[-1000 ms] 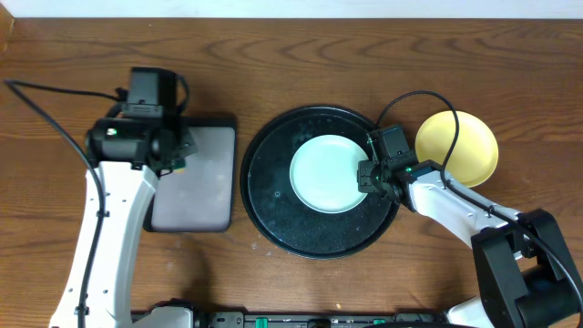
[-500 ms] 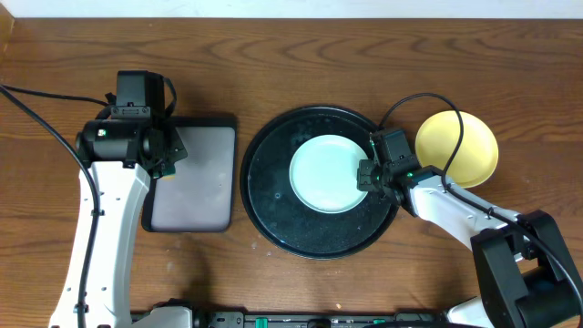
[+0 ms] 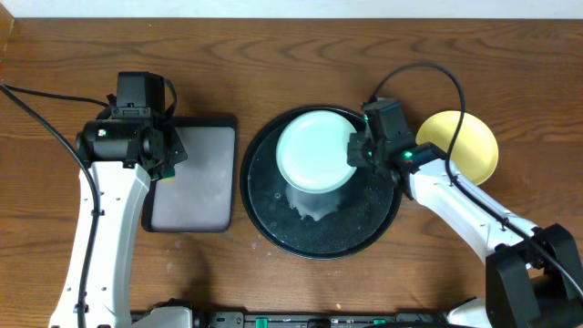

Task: Clean dirty plates on tray and stack at the side
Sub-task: 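Return the sponge with the left gripper over the dark dish, then lift the light-blue plate by its rim and tilt it over the tray, right gripper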

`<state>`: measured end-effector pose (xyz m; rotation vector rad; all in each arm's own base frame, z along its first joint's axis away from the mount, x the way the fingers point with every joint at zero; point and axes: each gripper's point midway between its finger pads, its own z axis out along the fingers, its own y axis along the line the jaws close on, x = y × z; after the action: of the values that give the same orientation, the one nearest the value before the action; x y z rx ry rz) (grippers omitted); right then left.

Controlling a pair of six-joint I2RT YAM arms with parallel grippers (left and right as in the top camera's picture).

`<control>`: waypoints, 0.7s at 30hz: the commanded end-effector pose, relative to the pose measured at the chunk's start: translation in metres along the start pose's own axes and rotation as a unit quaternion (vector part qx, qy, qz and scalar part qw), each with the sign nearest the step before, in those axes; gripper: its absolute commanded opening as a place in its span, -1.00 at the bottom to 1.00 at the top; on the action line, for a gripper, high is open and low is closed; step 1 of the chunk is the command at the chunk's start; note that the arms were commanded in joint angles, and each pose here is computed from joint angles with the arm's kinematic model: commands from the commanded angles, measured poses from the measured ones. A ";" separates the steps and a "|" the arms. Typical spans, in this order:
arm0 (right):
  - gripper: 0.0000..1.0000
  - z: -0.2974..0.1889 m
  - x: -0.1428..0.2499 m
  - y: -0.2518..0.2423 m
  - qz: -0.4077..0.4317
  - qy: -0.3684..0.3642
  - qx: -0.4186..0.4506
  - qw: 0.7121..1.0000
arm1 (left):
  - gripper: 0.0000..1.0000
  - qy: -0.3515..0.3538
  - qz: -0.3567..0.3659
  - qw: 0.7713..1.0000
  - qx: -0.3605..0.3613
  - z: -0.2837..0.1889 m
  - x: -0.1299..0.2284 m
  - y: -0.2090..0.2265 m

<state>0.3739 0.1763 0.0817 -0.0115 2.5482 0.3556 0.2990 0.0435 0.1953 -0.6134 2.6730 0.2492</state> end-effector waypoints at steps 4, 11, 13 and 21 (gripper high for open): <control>-0.97 -0.019 -0.024 0.042 -0.096 -0.088 0.039 0.991 | -0.85 -0.001 0.001 1.000 -0.005 0.000 0.001 0.004; -0.97 -0.040 -0.038 0.066 -0.215 -0.178 0.128 0.952 | -0.85 0.001 0.002 1.000 -0.006 0.000 0.002 0.004; -0.97 -0.049 -0.045 0.076 -0.248 -0.206 0.147 0.935 | -0.85 0.001 0.002 1.000 -0.006 0.000 0.002 0.004; -0.97 -0.093 -0.070 0.129 -0.387 -0.308 0.208 0.844 | -0.85 0.001 0.002 1.000 -0.006 0.000 0.002 0.004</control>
<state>0.3763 0.2750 0.1913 -0.5361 1.8732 -0.2075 0.2981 0.0434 0.1949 -0.6135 2.6768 0.2501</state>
